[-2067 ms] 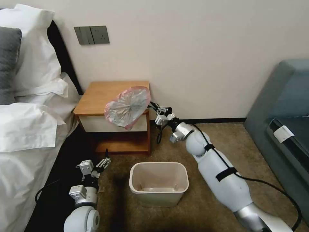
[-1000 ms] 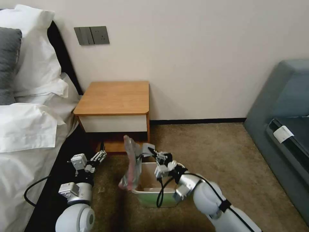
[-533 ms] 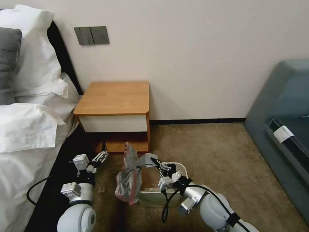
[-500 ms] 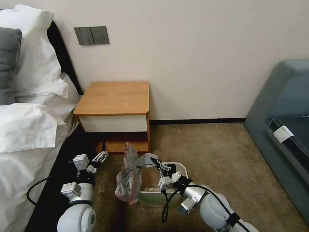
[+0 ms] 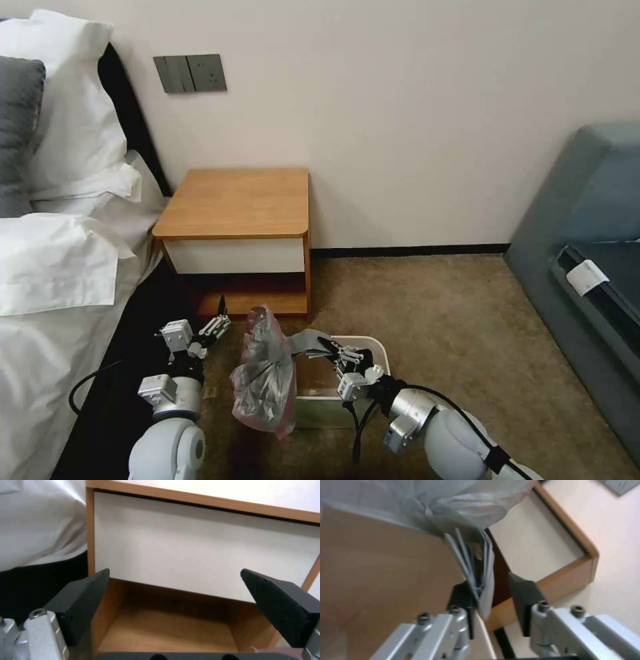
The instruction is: Pick up the garbage bag from the table and place it over the trash can.
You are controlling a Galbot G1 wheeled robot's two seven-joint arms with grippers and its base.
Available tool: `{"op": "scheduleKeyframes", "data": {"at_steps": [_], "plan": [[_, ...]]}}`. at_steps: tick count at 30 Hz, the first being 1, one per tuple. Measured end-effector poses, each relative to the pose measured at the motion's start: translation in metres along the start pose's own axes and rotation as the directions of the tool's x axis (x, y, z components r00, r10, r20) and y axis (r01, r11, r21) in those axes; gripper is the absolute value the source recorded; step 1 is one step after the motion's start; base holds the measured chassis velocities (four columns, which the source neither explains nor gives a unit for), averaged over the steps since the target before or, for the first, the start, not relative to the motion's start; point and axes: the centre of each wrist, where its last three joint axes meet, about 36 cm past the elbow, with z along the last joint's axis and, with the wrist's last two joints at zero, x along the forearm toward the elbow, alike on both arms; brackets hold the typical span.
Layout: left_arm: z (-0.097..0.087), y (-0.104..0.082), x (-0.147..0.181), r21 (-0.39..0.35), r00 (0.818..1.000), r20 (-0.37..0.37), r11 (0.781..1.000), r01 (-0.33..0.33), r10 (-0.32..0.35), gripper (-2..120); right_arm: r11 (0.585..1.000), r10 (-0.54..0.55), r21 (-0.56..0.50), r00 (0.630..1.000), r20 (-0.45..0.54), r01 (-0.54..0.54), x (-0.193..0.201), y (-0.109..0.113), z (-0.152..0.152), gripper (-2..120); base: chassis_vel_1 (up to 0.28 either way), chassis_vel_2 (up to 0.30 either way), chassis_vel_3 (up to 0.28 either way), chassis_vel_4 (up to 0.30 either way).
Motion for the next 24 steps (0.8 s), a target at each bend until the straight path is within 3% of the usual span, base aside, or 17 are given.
{"op": "scheduleKeyframes", "data": {"at_steps": [19,24], "plan": [[0.01,-0.003,-0.036,0.033,1.0,-0.021,0.999,0.008,-0.007,97,0.999,-0.043,0.002,0.998,-0.051,0.043,0.033,-0.037,0.023,96,0.0,0.0,0.0,0.0],[0.011,-0.004,-0.038,0.037,1.0,-0.024,0.999,0.008,-0.007,98,0.999,-0.035,0.01,0.997,-0.067,0.036,0.049,-0.052,0.029,100,0.0,0.0,0.0,0.0]]}}
